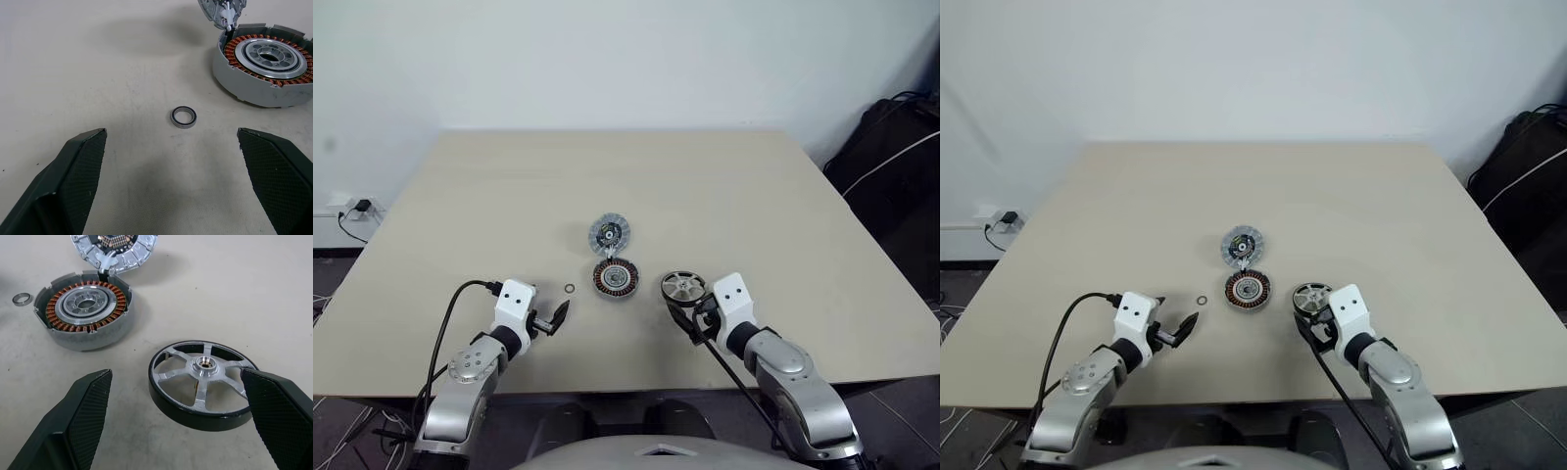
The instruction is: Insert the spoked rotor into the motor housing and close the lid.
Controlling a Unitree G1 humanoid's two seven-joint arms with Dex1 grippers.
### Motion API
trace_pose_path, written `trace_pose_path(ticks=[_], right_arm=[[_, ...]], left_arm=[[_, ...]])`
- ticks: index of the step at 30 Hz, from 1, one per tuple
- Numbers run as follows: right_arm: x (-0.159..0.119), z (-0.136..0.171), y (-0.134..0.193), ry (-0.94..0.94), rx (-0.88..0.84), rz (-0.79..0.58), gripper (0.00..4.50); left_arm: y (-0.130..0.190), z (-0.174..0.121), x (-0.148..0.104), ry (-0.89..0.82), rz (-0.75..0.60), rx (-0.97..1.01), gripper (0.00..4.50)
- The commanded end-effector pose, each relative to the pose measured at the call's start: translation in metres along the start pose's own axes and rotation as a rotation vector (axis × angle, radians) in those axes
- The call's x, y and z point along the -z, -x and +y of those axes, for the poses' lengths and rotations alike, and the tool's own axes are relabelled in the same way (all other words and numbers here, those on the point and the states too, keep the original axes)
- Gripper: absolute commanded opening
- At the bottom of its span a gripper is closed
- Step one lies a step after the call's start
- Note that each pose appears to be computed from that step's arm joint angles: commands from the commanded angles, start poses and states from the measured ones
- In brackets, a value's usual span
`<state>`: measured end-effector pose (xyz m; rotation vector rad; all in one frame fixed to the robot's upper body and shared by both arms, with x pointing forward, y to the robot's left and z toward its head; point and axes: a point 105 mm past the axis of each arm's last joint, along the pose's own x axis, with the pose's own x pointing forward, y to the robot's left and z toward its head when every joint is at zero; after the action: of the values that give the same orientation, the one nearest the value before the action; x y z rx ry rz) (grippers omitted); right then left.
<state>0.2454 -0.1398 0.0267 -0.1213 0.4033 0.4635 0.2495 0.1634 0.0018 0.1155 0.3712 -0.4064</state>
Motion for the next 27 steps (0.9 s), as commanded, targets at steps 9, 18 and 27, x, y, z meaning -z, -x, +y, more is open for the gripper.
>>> trace_pose_path(ticks=[9, 18, 27], right_arm=[[-0.006, -0.003, 0.000, 0.011, 0.009, -0.035, 4.47], [-0.006, -0.002, -0.003, 0.012, 0.007, -0.036, 4.47], [-0.007, -0.002, -0.004, 0.015, 0.011, -0.043, 4.47]], left_arm=[[0.000, -0.002, -0.008, 0.005, -0.032, 0.007, 4.49], [-0.014, -0.004, -0.012, -0.002, -0.037, 0.014, 4.49], [-0.044, 0.006, -0.016, -0.027, -0.018, -0.020, 4.49]])
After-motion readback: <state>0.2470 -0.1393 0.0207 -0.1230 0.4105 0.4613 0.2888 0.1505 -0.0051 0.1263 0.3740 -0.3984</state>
